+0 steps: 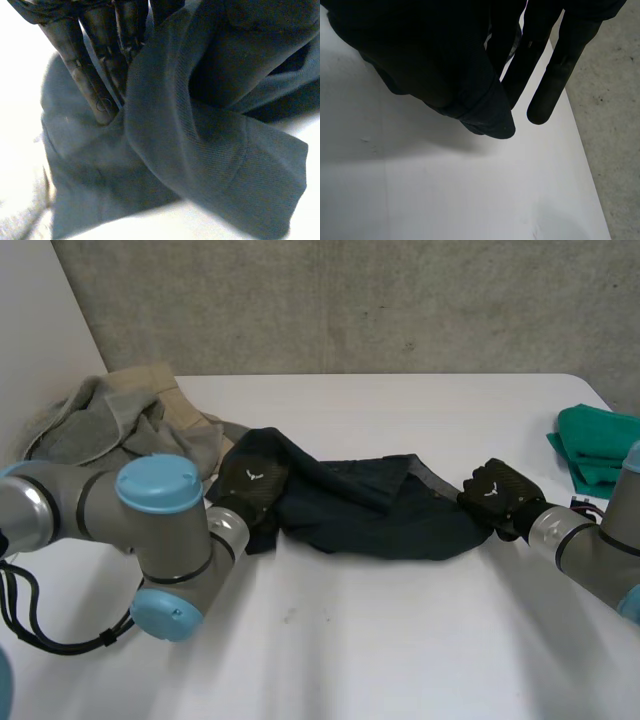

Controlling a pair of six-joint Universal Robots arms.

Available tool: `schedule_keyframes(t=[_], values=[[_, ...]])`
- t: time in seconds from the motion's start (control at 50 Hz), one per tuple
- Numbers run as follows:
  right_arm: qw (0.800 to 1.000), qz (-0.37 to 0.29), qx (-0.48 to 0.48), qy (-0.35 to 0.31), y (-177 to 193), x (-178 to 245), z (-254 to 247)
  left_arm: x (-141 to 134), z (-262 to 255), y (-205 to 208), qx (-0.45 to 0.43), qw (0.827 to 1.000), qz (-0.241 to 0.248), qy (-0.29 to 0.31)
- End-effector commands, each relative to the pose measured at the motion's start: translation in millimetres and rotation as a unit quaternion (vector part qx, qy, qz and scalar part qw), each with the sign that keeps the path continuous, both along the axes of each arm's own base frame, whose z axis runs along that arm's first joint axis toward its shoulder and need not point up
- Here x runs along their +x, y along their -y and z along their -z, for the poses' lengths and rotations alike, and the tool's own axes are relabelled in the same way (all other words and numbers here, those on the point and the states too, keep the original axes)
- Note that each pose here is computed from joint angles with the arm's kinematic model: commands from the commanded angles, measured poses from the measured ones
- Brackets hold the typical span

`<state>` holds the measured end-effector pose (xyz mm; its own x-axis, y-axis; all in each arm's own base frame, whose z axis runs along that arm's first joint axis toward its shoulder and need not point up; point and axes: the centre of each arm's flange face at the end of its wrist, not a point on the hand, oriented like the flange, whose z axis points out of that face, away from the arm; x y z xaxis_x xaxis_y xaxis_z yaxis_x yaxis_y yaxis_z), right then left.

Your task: Fold the laundry.

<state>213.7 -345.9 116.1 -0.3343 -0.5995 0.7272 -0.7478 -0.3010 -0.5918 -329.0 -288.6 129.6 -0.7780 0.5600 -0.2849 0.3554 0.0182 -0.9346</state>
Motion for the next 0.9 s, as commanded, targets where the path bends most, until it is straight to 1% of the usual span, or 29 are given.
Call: schedule_keyframes(t=[0.02,0.06,0.08,0.14,0.2,0.22,0.28,0.32,0.34,0.36,0.38,0.44,0.46,0.54,0.6,0.64,0.72,0.78,0.82,0.84,0.9], values=[[0.998,0.039,0.022,0.052,-15,-7,-52,6,-101,-22,-0.095,0.994,0.011,-0.059],[0.995,0.049,0.029,0.08,-27,-8,-86,9,-125,-29,-0.119,0.99,0.013,-0.074],[0.994,0.051,0.032,0.086,-32,-8,-97,12,-149,-35,-0.146,0.985,0.015,-0.091],[0.993,0.049,0.043,0.094,-51,-9,-126,19,-182,-40,-0.184,0.976,0.021,-0.111],[0.993,0.051,0.046,0.097,-70,-10,-155,19,-194,-38,-0.2,0.972,0.033,-0.119],[0.993,0.052,0.051,0.097,-75,-10,-159,18,-193,-31,-0.2,0.972,0.038,-0.116],[0.988,0.06,0.09,0.108,-84,-9,-159,16,-177,-13,-0.186,0.976,0.037,-0.104],[0.984,0.062,0.114,0.122,-85,-5,-154,16,-156,10,-0.168,0.981,0.031,-0.092],[0.981,0.059,0.132,0.13,-87,1,-149,16,-149,17,-0.164,0.982,0.028,-0.089],[0.974,0.05,0.168,0.146,-92,17,-138,16,-143,24,-0.16,0.983,0.026,-0.085],[0.97,0.048,0.184,0.154,-94,25,-132,14,-127,37,-0.15,0.985,0.024,-0.079],[0.958,0.067,0.217,0.176,-94,47,-109,8,-103,54,-0.135,0.988,0.024,-0.072],[0.957,0.072,0.219,0.179,-95,53,-104,4,-89,64,-0.129,0.989,0.025,-0.068],[0.956,0.098,0.204,0.188,-91,71,-82,-5,-57,77,-0.124,0.99,0.035,-0.065],[0.958,0.115,0.181,0.19,-82,79,-68,-7,-51,81,-0.133,0.988,0.039,-0.063],[0.959,0.123,0.171,0.191,-76,80,-64,-6,-50,80,-0.14,0.988,0.035,-0.059],[0.958,0.146,0.143,0.2,-61,79,-60,-5,-51,66,-0.13,0.989,0.038,-0.053],[0.957,0.158,0.121,0.21,-53,78,-63,8,-86,46,-0.145,0.987,0.024,-0.059],[0.956,0.161,0.114,0.215,-51,78,-64,14,-96,34,-0.147,0.987,0.016,-0.059],[0.956,0.161,0.113,0.215,-51,78,-64,22,-105,21,-0.147,0.987,0.008,-0.06],[0.956,0.163,0.112,0.216,-50,77,-63,33,-110,0,-0.134,0.989,-0.005,-0.056]])
